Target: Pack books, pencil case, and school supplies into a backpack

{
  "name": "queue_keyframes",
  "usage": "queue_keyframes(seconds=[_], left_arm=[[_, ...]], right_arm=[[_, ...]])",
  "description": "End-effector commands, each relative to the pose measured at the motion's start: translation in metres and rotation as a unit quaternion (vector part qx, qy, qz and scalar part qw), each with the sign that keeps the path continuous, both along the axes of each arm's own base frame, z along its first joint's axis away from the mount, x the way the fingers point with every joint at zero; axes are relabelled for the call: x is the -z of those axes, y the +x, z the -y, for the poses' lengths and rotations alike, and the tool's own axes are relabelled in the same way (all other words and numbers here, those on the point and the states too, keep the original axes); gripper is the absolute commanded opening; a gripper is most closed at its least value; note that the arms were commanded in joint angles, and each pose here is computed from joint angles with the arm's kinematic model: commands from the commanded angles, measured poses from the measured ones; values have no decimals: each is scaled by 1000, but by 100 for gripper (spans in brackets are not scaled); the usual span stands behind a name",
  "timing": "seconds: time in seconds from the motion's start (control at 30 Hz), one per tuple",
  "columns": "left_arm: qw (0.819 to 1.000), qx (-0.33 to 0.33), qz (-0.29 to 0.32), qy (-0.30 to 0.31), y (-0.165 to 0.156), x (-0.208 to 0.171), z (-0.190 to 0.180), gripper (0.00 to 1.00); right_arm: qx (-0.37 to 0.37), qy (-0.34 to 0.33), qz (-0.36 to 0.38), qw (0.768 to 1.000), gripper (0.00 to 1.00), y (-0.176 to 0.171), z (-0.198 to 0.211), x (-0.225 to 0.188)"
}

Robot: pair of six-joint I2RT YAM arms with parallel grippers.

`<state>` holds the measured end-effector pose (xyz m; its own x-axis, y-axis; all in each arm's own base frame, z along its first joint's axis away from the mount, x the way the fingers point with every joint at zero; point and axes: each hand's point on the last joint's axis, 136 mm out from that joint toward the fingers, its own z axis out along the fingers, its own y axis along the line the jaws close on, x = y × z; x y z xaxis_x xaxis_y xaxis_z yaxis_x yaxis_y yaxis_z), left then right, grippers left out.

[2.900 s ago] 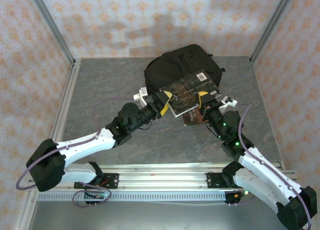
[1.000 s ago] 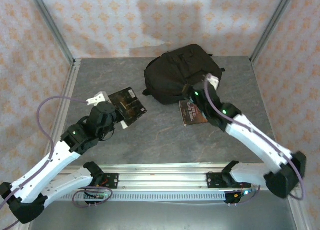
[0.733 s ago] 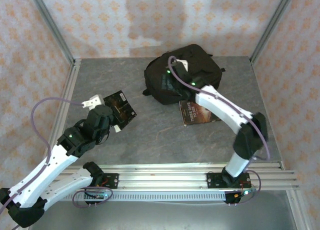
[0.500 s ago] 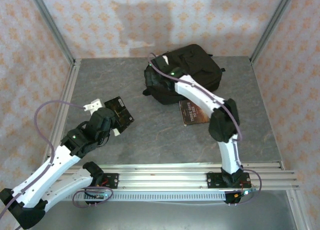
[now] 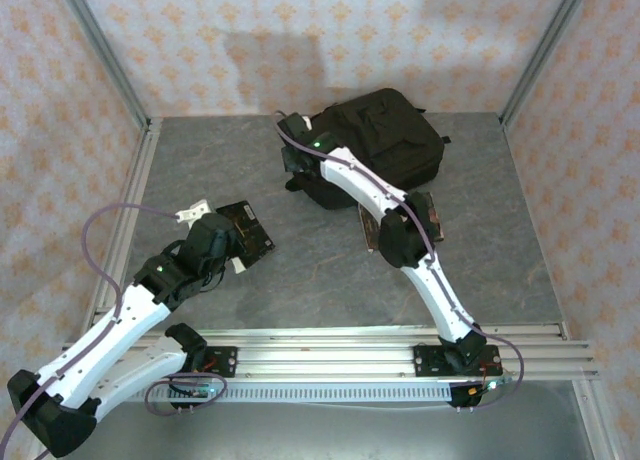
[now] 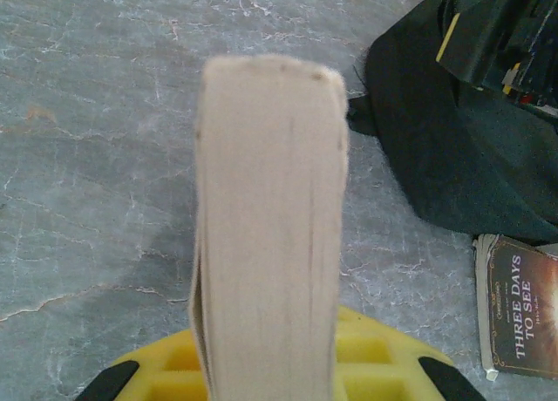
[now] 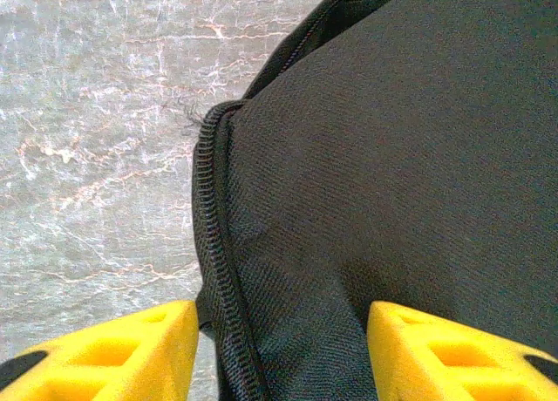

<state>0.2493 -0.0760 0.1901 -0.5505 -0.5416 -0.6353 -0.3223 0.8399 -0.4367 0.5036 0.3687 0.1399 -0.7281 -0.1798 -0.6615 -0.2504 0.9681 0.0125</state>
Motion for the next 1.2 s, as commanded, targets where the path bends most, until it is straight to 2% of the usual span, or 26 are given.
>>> queue_keyframes(seconds=[0.0, 0.1, 0.53, 0.73, 0.77, 0.8, 0.87, 0.9, 0.93, 0.97, 1.03, 1.17], left_arm=[[999, -6, 29, -13, 10, -10, 0, 0], [999, -8, 28, -13, 11, -10, -1, 0], [999, -10, 35, -23, 10, -16, -3, 0], [999, -5, 37, -26, 8, -18, -1, 0], [999, 1, 35, -29, 8, -17, 1, 0], [999, 6, 34, -32, 9, -16, 4, 0], [999, 13, 31, -36, 9, -14, 7, 0], [999, 14, 30, -36, 10, -13, 8, 0], [999, 16, 29, -36, 10, -13, 9, 0], [999, 17, 28, -36, 11, -12, 9, 0], [999, 18, 27, -34, 11, -12, 9, 0], [999, 16, 27, -31, 12, -10, 9, 0]], right_arm=[[11, -13, -3, 1000, 34, 5, 6, 6], [27, -10, -3, 1000, 0, 9, 15, 2], [-12, 31, 41, 999, 0, -9, 36, -90], [-3, 18, 39, 999, 0, -10, 58, -96], [7, 7, 41, 999, 7, -8, 64, -92], [17, -4, 42, 999, 28, -4, 70, -89], [27, -30, 44, 998, 64, 2, 80, -80], [34, -51, 48, 997, 76, 6, 85, -74], [42, -71, 52, 995, 85, 10, 91, -70], [50, -94, 52, 993, 91, 14, 98, -64], [57, -126, 47, 989, 97, 20, 105, -52], [27, -132, 17, 991, 97, 24, 96, -19]])
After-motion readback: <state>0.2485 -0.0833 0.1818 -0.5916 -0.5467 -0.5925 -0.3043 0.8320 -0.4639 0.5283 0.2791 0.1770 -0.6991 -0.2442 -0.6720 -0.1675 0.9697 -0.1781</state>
